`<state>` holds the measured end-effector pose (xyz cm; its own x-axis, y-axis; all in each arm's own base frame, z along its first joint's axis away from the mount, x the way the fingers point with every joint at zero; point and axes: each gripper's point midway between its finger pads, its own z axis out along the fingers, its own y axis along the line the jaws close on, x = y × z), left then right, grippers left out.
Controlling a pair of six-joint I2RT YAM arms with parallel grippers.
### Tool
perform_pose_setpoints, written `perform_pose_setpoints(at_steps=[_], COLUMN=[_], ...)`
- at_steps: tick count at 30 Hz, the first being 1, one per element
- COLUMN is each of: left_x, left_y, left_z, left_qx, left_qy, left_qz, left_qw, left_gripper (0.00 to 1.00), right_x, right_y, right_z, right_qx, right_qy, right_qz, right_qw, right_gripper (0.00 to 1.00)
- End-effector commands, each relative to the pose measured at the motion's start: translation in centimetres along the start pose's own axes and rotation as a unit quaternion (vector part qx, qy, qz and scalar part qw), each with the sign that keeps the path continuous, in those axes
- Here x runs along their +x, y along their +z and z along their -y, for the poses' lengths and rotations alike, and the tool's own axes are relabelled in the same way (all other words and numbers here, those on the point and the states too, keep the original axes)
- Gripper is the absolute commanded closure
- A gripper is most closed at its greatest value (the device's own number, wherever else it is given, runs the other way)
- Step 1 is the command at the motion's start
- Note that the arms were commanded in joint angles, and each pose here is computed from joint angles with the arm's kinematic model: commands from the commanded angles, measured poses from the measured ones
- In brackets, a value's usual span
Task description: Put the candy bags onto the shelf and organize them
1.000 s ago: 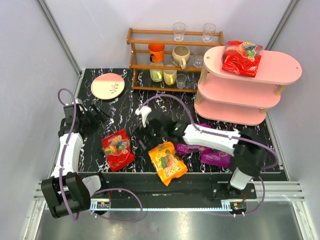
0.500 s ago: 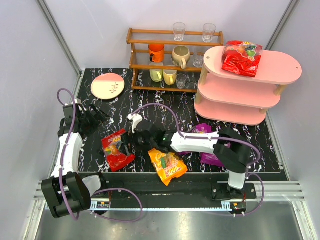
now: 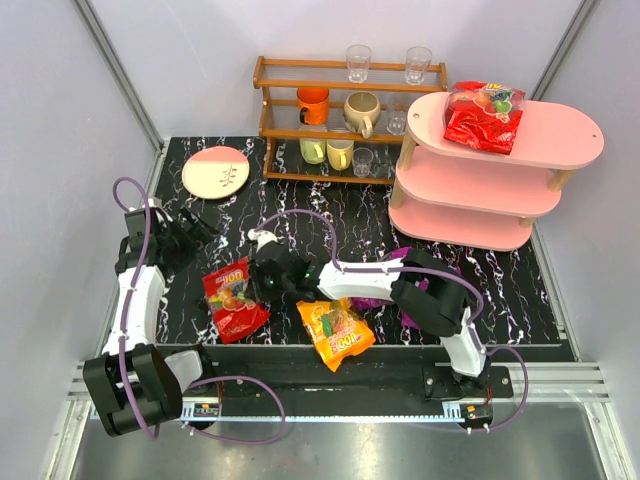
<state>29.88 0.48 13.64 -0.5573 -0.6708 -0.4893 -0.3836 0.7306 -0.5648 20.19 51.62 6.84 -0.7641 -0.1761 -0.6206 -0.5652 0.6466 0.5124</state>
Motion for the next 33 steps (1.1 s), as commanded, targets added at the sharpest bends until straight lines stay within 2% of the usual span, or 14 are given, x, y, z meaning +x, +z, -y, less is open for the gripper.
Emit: perform_pose_setpoints(at_steps=[1,2,3,4,10,14,17,18,20,23,25,26,29,33], left_x=[-0.7,-0.7,-0.7,-0.7,-0.8,-0.9,-0.9,-0.9,-0.8,-0.7,-0.8,-0.7,-0.7,-0.6], left_y=[0.0,0.0,0.0,0.0,0.0,0.1,0.1,0.1,0.1,0.2,0.2,0.2,0.2,0.3], left_z=[0.6,0.4,0.5,0.5,0.4,0.2,0.2,0.1,0.2,0.1,0.1,0.1,0.2,0.3], left_qx=[0.019,0.017,0.017,0.018,0.016,0.013,0.014,0.013,0.014,0.013,0.013,0.014,0.015,0.02], left_qy=[0.001,0.0,0.0,-0.001,-0.002,-0.004,-0.005,-0.007,-0.006,-0.007,-0.006,-0.006,-0.007,-0.008], left_qz=[0.013,0.013,0.013,0.014,0.016,0.017,0.016,0.016,0.015,0.014,0.015,0.014,0.014,0.01], left_qw=[1.0,1.0,1.0,1.0,1.0,1.0,1.0,1.0,1.0,1.0,1.0,1.0,1.0,1.0], left_gripper=[0.01,0.01,0.01,0.01,0.01,0.01,0.01,0.01,0.01,0.01,0.01,0.01,0.01,0.01], right_x=[-3.7,-5.1,-5.4,-6.7,-14.7,-21.1,-26.4,-28.8,-31.1,-35.4,-36.4,-36.8,-36.8,-35.7], right_y=[-2.2,-3.8,-4.6,-5.7,-15.8,-24.5,-31.5,-34.9,-38.9,-49.5,-53.8,-57.5,-63.2,-67.9], right_z=[-2.0,-2.1,-1.5,-0.5,0.3,0.3,0.2,-1.2,-0.4,-1.8,-1.0,-1.1,-1.1,-0.8], right_qx=[-0.022,-0.008,0.014,0.046,0.131,0.139,0.153,0.146,0.183,0.223,0.265,0.277,0.315,0.358], right_qy=[-0.064,-0.079,-0.095,-0.128,-0.206,-0.203,-0.206,-0.202,-0.219,-0.207,-0.196,-0.185,-0.176,-0.17], right_qz=[0.045,0.062,0.064,0.082,0.174,0.241,0.307,0.346,0.37,0.473,0.504,0.535,0.574,0.596], right_qw=[0.997,0.995,0.993,0.987,0.954,0.939,0.916,0.904,0.884,0.827,0.799,0.776,0.735,0.698], right_gripper=[0.83,0.88,0.97,1.0,1.0,1.0,1.0,1.0,1.0,1.0,1.0,1.0,1.0,1.0])
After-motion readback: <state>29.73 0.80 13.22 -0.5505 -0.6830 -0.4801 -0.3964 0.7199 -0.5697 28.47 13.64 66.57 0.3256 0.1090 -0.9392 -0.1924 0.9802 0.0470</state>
